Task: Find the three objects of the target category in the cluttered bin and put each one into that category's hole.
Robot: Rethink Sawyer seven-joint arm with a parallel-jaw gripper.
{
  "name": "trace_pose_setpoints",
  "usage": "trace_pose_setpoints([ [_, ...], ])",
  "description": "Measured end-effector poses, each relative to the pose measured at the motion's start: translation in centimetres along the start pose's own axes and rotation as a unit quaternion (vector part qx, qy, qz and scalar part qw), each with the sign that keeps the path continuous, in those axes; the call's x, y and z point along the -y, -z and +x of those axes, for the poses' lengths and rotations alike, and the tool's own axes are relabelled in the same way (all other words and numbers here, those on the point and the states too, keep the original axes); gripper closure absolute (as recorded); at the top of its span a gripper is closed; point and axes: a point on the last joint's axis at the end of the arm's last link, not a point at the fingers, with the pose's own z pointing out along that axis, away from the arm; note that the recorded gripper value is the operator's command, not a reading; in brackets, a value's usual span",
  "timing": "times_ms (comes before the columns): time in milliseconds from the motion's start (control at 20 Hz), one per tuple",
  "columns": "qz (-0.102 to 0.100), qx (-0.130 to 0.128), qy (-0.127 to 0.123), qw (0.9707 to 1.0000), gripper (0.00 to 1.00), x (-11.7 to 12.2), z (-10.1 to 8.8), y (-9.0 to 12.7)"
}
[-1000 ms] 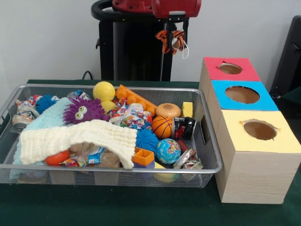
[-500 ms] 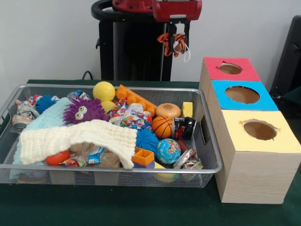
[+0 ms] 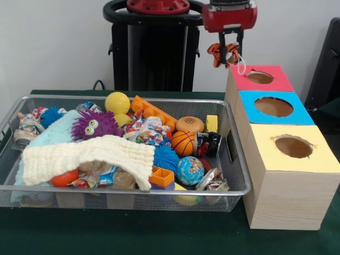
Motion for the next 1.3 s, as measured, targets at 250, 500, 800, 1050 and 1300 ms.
trace_pose_setpoints([
  [250,0.0,-0.002,0.013,0.9999,1.0,-2.7,0.2,0.0],
  [500,0.003,-0.004,0.018,0.9998,1.0,-4.3,0.5,0.0],
  [800,0.022,-0.007,0.018,0.9996,1.0,-4.2,0.9,-0.3],
  [1050,0.035,-0.005,0.011,0.9993,1.0,-3.2,0.6,-0.5],
  [1300,0.044,-0.007,0.001,0.999,1.0,-2.0,0.6,-0.8],
])
